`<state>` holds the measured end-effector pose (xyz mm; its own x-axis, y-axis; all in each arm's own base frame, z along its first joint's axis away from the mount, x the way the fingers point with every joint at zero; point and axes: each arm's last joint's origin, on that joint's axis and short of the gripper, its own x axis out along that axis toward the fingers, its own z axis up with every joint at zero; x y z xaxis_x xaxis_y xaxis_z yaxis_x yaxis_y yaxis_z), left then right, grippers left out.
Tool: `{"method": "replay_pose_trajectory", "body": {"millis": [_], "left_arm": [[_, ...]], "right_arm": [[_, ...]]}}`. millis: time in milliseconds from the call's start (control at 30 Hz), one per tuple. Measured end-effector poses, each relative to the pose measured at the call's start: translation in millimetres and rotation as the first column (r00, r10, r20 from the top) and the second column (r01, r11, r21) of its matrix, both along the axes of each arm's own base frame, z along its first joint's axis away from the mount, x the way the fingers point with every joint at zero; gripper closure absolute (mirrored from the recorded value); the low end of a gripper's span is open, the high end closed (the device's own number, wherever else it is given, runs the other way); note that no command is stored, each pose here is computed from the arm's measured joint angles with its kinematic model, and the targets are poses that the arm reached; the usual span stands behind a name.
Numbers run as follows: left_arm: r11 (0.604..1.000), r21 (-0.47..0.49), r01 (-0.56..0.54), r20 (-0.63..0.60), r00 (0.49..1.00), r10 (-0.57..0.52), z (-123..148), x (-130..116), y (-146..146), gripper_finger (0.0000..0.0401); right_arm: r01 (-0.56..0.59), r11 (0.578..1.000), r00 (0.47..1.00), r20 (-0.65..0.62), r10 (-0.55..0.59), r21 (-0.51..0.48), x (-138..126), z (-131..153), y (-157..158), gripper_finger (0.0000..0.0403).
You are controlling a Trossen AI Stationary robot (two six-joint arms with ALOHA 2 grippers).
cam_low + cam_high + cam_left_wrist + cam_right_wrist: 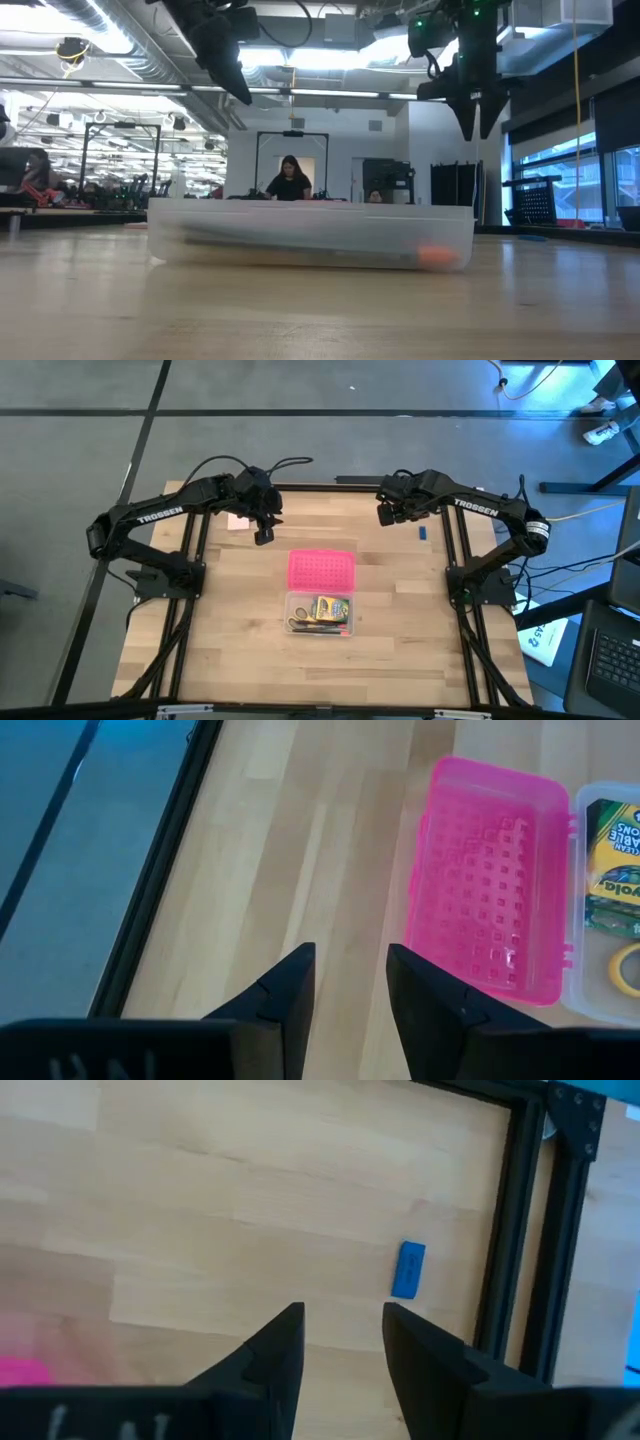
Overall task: Pack school essentials
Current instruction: Put the blue eraser into the pink supply box
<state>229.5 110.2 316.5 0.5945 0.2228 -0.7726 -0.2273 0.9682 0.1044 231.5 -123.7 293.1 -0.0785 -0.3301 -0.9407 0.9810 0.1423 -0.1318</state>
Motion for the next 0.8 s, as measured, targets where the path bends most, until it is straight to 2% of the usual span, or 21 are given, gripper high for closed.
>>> {"method": "replay_pose_trajectory", "body": {"millis": [133,233,600,800], "left_arm": [[1.000,0.000,0.000,0.000,1.000,0.000,0,0,0,0.0282],[1.000,0.000,0.000,0.000,1.000,0.000,0,0,0,0.0282],[1.000,0.000,0.000,0.000,1.000,0.000,0,0,0,0.0282],[1.000,0.000,0.000,0.000,1.000,0.000,0,0,0,0.0282]], "right_arm": [[0.062,0.998,0.998,0.008,-0.062,-0.002,0,-1,0,0.0261],[0.070,0.998,0.997,-0.009,-0.070,-0.001,-1,-4,0,0.0242],[0.048,0.997,0.993,-0.107,-0.042,0.053,-9,-45,5,0.0109],[0.017,0.997,0.993,-0.115,-0.009,0.074,-11,-54,6,0.0096]]}}
